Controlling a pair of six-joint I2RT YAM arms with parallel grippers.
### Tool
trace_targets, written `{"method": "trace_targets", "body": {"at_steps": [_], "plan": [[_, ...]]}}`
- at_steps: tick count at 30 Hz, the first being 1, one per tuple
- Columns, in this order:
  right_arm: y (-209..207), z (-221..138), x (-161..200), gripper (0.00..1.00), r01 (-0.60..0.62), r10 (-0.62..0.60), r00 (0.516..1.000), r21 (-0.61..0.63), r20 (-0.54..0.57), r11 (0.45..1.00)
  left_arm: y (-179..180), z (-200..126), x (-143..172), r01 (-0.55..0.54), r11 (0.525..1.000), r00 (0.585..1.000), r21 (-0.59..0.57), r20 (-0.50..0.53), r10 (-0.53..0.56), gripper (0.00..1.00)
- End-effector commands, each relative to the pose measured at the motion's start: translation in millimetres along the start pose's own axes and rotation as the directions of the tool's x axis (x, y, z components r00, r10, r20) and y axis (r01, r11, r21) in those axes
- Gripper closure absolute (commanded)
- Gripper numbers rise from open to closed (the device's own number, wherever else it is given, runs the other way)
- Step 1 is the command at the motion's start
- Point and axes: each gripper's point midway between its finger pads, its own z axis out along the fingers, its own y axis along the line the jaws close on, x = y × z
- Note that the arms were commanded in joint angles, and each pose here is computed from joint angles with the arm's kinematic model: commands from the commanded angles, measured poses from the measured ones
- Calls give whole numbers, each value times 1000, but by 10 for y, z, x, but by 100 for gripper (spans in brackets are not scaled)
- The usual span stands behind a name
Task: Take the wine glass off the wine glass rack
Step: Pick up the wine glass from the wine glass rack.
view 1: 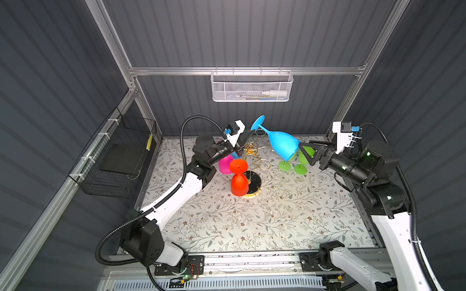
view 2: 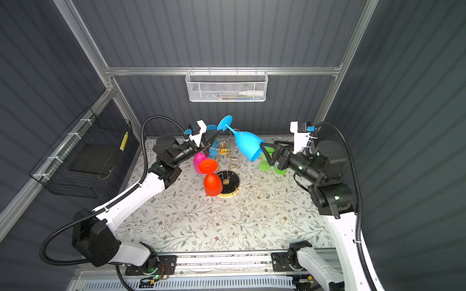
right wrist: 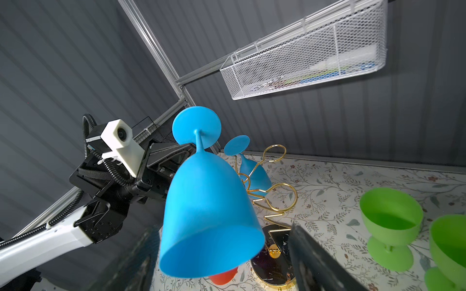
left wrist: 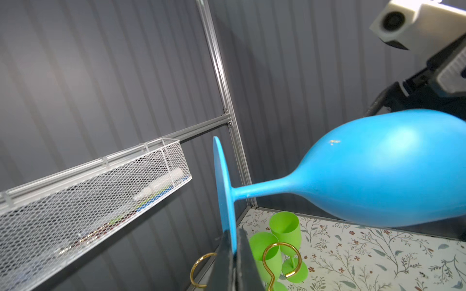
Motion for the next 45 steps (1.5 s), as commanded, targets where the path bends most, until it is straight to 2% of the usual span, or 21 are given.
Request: {"method": "trace_targets", "body": {"at_steps": [1,15,20,25,27,31,34,36,45], "plan": [[39,-8,18,25,-58,58,998,-46,7,997,27,-65,-29,115,992,993,-45,-5,-115,100],[5,274,156,46,-155,151,987,-103,-46,982,1,-87,3,168,985,986,-39,-10,-169,100],[7,405,213,58,-156,150,987,-98,-62,983,-1,-91,-25,179,983,984,-37,-6,-179,100],[2,494,229,76,-156,150,986,-100,-68,983,-11,-88,-54,189,982,982,-29,-5,-189,100],[-9,514,244,80,-156,149,986,-98,-74,983,-9,-92,-60,191,981,982,-30,-4,-191,100],[-13,490,233,78,-144,139,988,-84,-70,986,10,-100,-71,188,981,982,-43,-6,-189,100],[-18,390,200,62,-118,115,992,-47,-53,992,52,-99,-55,193,979,981,-68,-11,-194,100],[-30,306,186,56,-100,99,994,-17,-39,995,75,-102,-48,195,977,980,-82,-14,-197,100],[-123,137,209,57,-92,94,995,51,-26,994,54,-109,-100,212,975,977,-64,-13,-214,100]]}}
